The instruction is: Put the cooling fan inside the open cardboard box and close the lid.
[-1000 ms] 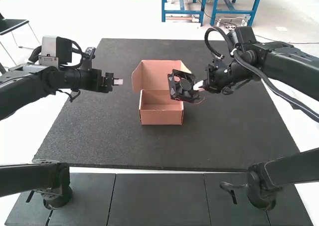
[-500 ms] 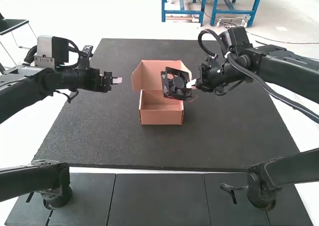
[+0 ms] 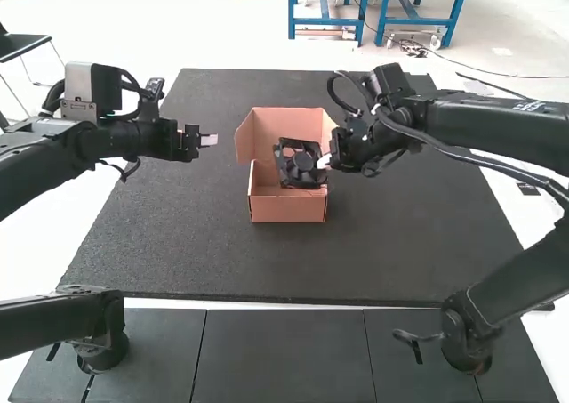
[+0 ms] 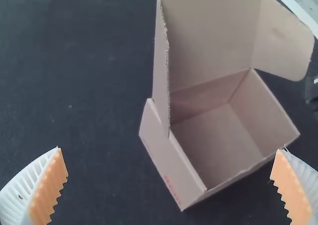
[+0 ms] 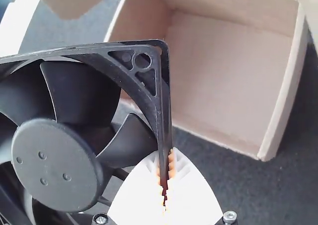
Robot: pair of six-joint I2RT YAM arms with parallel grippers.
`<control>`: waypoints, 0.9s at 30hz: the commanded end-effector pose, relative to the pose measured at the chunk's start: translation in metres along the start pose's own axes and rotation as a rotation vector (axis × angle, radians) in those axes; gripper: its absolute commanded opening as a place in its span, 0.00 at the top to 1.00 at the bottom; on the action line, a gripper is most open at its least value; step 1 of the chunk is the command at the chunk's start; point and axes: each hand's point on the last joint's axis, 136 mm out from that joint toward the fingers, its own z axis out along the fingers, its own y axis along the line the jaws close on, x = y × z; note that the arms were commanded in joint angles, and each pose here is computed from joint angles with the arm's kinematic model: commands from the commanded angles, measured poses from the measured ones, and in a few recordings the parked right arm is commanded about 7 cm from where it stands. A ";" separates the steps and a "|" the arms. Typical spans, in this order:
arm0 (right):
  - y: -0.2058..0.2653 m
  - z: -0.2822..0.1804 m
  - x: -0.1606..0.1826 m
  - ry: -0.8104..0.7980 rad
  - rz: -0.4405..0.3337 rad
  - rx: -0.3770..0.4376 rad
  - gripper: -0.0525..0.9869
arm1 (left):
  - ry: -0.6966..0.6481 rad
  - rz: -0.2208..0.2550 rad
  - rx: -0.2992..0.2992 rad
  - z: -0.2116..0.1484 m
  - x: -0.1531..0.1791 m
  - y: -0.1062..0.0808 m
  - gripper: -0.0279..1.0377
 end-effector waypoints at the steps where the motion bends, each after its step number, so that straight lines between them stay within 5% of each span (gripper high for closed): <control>1: 0.016 -0.001 -0.021 -0.037 -0.054 -0.030 0.97 | -0.031 0.008 0.021 -0.006 -0.009 -0.008 0.07; 27: 0.013 0.041 -0.046 0.047 -0.108 -0.028 0.97 | -0.057 -0.008 0.021 -0.012 -0.016 -0.010 0.07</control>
